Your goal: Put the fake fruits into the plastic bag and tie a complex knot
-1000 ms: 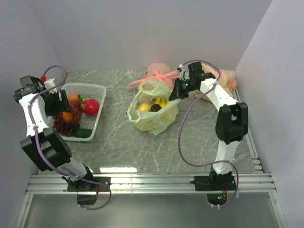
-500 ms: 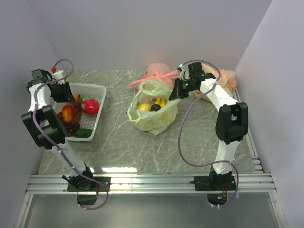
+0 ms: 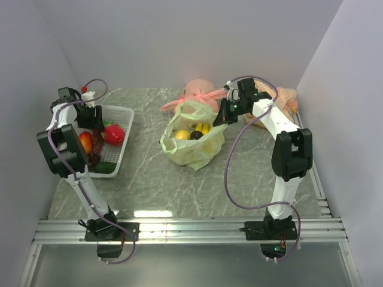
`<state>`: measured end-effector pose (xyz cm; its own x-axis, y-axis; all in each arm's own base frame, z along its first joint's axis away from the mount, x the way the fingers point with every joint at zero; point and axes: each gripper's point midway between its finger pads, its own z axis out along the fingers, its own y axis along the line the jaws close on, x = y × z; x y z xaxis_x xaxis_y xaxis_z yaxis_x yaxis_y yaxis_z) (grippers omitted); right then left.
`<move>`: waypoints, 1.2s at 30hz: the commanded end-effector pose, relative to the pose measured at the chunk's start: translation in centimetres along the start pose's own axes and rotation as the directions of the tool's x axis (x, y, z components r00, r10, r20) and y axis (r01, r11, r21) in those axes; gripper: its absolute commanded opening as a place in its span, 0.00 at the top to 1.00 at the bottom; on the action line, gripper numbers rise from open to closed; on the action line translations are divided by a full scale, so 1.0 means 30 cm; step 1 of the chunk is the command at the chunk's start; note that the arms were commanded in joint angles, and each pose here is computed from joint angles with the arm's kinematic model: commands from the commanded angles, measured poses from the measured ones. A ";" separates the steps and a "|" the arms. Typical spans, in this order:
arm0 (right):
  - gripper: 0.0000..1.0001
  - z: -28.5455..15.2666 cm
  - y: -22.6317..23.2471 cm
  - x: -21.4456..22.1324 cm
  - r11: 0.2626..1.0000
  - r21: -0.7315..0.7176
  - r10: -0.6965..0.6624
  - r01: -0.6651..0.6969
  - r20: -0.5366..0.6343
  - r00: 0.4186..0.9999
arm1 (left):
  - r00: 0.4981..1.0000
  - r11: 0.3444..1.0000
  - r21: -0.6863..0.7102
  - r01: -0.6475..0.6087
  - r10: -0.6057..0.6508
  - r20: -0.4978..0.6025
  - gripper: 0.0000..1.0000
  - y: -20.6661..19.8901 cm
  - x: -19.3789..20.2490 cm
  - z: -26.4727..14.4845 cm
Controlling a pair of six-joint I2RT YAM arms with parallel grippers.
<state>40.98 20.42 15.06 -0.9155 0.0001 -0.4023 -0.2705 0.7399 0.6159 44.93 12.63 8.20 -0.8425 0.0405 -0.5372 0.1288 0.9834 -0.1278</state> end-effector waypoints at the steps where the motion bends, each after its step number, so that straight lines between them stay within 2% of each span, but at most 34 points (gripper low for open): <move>1: 1.00 -0.005 -0.011 -0.046 1.000 0.004 -0.014 0.014 0.035 0.999 | 0.999 0.998 -0.047 -0.044 0.044 -0.003 0.36 0.021 -0.004 0.043; 6: 1.00 -0.007 -0.016 -0.046 1.000 0.008 -0.010 0.009 0.033 0.999 | 0.997 0.996 -0.078 -0.048 0.043 -0.060 0.33 0.013 0.042 0.104; 9: 1.00 -0.005 -0.015 -0.047 1.000 0.007 -0.012 0.012 0.032 0.999 | 0.996 0.997 -0.074 -0.037 0.030 -0.082 0.41 0.005 0.059 0.125; 12: 1.00 -0.006 -0.015 -0.049 1.000 0.006 -0.011 0.010 0.033 0.999 | 0.995 0.997 -0.072 -0.020 0.012 -0.099 0.56 0.003 0.062 0.123; 13: 1.00 -0.006 -0.013 -0.050 1.000 0.005 -0.014 0.014 0.034 0.999 | 0.995 0.998 -0.068 -0.013 0.006 -0.098 0.67 0.003 0.057 0.115; 14: 1.00 -0.009 -0.013 -0.050 1.000 0.006 -0.013 0.013 0.035 0.999 | 0.996 0.998 -0.066 -0.011 0.006 -0.084 0.73 0.002 0.035 0.099; 16: 1.00 -0.013 -0.010 -0.054 1.000 0.005 -0.016 0.016 0.037 0.999 | 0.998 0.999 -0.045 0.010 -0.012 -0.063 0.87 -0.016 0.008 0.045; 19: 1.00 -0.018 -0.003 -0.053 1.000 0.001 -0.019 0.019 0.036 0.999 | 1.000 0.999 -0.054 0.005 -0.004 0.016 0.99 -0.027 -0.077 -0.078; 29: 1.00 -0.029 0.006 -0.039 0.999 -0.012 -0.029 0.029 0.021 0.999 | 0.966 0.997 -0.057 -0.054 0.067 0.249 1.00 -0.100 -0.300 -0.410; 32: 1.00 -0.030 0.011 -0.039 0.999 -0.016 -0.031 0.032 0.023 0.999 | 0.953 0.997 -0.018 -0.074 0.076 0.292 1.00 -0.144 -0.346 -0.470; 36: 1.00 -0.039 0.026 -0.053 0.999 -0.030 -0.034 0.035 0.040 0.999 | 0.898 0.979 0.130 -0.156 0.086 0.431 1.00 -0.296 -0.444 -0.600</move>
<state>40.81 20.21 14.76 -0.9202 -0.0071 -0.3914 -0.2692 0.7374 0.6195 46.52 10.60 25.86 -0.6290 0.0646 -0.7747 0.1898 0.9791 -0.0724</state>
